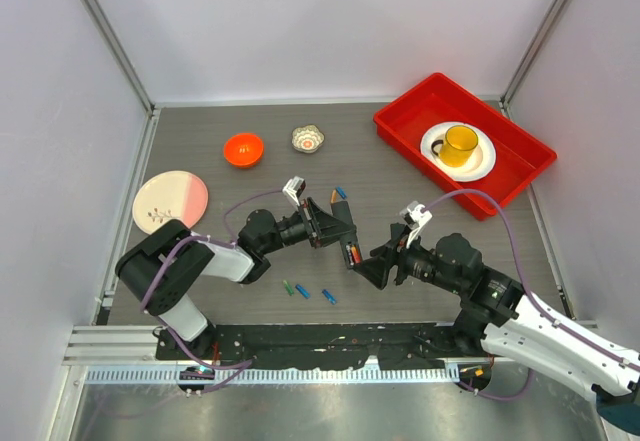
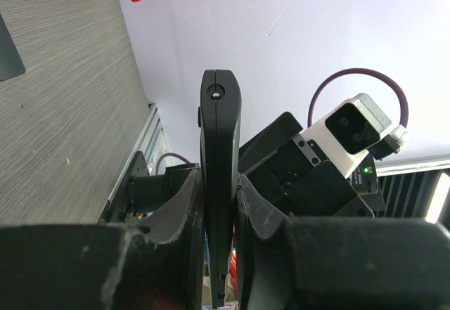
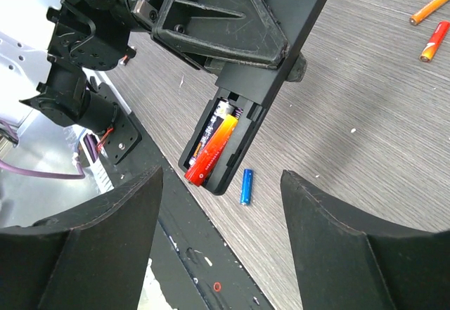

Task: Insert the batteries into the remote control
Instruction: Load the battery into the remote control.

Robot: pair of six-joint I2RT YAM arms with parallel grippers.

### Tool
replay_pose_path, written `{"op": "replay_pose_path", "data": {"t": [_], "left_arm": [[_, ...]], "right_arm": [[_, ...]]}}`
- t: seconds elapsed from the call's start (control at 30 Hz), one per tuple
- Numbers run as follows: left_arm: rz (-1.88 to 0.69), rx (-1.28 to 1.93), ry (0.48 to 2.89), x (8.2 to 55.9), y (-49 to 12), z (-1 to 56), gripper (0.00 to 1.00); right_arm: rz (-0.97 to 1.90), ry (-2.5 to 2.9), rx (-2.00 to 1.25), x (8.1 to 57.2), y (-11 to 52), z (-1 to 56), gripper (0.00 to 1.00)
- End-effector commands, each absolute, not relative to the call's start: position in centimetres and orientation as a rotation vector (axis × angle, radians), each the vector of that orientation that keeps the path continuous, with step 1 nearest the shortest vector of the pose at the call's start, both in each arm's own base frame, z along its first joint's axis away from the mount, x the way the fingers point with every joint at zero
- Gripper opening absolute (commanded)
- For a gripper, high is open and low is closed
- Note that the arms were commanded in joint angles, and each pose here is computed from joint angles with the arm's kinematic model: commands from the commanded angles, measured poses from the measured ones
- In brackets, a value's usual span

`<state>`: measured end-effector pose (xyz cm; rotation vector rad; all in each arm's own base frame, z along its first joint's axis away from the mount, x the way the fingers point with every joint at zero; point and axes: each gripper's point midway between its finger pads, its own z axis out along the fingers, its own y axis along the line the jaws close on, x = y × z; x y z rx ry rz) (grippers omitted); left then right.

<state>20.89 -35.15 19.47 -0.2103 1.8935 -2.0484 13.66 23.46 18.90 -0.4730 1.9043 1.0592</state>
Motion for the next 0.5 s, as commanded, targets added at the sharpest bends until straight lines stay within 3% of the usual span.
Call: {"op": "replay_pose_path", "data": {"t": [0.0,0.47], "left_arm": [[-2.17,-0.022,1.58,19.58,-34.11,25.79,0.0],[-2.167,-0.013,1.572,19.34,-33.89,25.99,0.0]], "right_arm": [[1.088,1.829,-0.451,14.28,23.99,20.68,0.71],[1.066,1.847,-0.449,14.46,23.8,19.81,0.66]]}}
